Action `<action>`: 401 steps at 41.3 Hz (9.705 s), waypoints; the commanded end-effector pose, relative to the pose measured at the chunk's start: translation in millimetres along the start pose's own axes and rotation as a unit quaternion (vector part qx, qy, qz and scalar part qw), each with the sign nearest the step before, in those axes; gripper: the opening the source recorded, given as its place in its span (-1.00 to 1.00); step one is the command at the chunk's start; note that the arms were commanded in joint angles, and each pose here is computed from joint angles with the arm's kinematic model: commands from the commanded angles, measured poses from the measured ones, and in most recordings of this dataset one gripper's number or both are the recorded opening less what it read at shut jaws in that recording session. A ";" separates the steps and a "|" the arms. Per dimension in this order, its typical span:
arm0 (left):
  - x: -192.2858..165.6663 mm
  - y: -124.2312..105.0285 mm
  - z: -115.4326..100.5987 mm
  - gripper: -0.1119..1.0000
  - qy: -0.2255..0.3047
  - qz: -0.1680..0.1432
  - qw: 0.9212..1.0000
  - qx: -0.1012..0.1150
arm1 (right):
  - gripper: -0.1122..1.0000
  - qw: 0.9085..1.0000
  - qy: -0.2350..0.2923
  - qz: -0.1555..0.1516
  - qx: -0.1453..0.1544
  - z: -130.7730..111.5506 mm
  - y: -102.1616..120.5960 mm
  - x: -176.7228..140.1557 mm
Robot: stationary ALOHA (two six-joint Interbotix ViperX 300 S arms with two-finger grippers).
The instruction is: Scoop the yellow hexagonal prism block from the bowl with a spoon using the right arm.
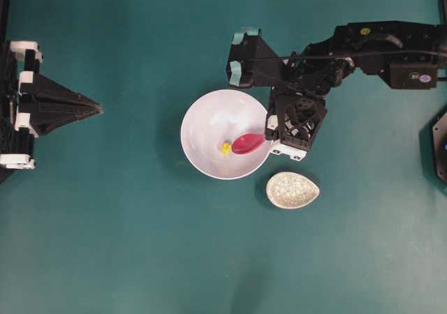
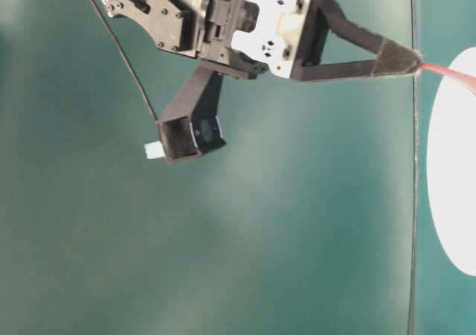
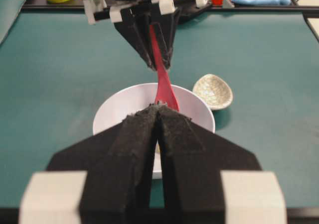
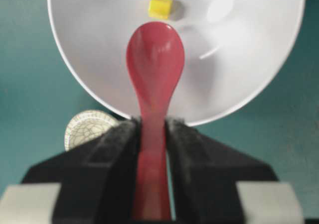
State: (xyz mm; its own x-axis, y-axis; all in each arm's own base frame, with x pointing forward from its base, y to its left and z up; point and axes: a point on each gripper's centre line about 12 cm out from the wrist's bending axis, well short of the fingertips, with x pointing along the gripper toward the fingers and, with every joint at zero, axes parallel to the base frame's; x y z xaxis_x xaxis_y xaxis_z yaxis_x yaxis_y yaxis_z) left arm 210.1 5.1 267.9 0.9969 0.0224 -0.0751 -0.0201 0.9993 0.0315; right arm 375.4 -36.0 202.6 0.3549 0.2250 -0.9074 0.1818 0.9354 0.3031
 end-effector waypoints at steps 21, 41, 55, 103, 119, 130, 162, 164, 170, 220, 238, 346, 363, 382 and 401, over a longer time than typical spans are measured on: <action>1.8 0.8 9.7 -0.80 -0.020 0.002 1.000 0.000 | -0.36 1.000 -0.009 0.002 -0.008 20.8 3.3 6.5; 0.8 0.9 10.9 -0.80 -0.023 0.002 1.000 -0.004 | -0.36 0.999 -0.052 -0.012 -0.009 33.2 -4.4 22.0; 0.6 0.9 11.9 -0.80 -0.024 0.002 1.000 -0.005 | -0.36 0.995 -0.093 -0.031 -0.013 36.6 -10.9 27.5; 0.6 0.9 12.1 -0.80 -0.025 0.002 1.000 -0.008 | -0.36 0.982 -0.183 -0.055 -0.004 22.2 -22.0 24.3; 0.5 0.9 11.4 -0.80 -0.025 0.002 1.000 -0.008 | -0.36 0.978 -0.202 -0.051 -0.010 23.6 -15.7 8.2; 0.3 0.6 12.4 -0.80 -0.026 0.001 1.000 -0.008 | -0.36 0.973 -0.227 -0.046 -0.011 22.3 -9.4 -11.6; 0.5 -1.3 13.7 -0.80 -0.028 -0.004 1.000 -0.008 | -0.36 0.964 -0.263 -0.038 -0.016 20.3 -0.5 -41.8; 0.7 -1.0 13.4 -0.80 -0.027 -0.003 1.000 -0.008 | -0.36 0.964 -0.264 -0.038 -0.017 20.2 0.1 -43.4; 0.5 -1.3 13.7 -0.80 -0.028 -0.004 1.000 -0.008 | -0.36 0.962 -0.270 -0.037 -0.019 20.2 1.4 -48.2; 0.5 -1.0 13.7 -0.80 -0.028 -0.003 1.000 -0.008 | -0.40 0.957 -0.288 -0.033 -0.026 17.2 7.4 -69.4; 0.5 -1.3 13.7 -0.80 -0.028 -0.004 1.000 -0.009 | -0.40 0.958 -0.283 -0.034 -0.027 15.6 7.1 -68.6; 0.6 -1.2 14.8 -0.80 -0.028 -0.004 0.999 -0.014 | -0.66 0.962 -0.270 -0.034 -0.027 -4.3 5.8 -68.0; 0.6 -0.8 14.8 -0.80 -0.028 -0.003 0.999 -0.016 | -0.66 0.958 -0.285 -0.016 -0.019 -47.9 11.8 -85.4; -0.4 -0.8 16.0 -0.80 -0.031 -0.003 0.999 -0.016 | -0.66 0.968 -0.245 0.026 0.036 -101.5 23.4 -69.2; -1.0 -1.1 15.6 -0.80 -0.031 -0.003 0.999 -0.016 | -0.66 0.972 -0.223 0.043 0.055 -130.4 33.3 -24.3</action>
State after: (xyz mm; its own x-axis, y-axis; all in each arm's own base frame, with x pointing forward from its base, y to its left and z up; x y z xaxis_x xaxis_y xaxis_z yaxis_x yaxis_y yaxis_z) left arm 207.8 3.7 273.4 0.9990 0.0164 -0.0414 -0.0164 0.9999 0.0010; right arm 250.4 22.4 195.9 0.7124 0.1374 -0.6882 0.2311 0.8800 0.4149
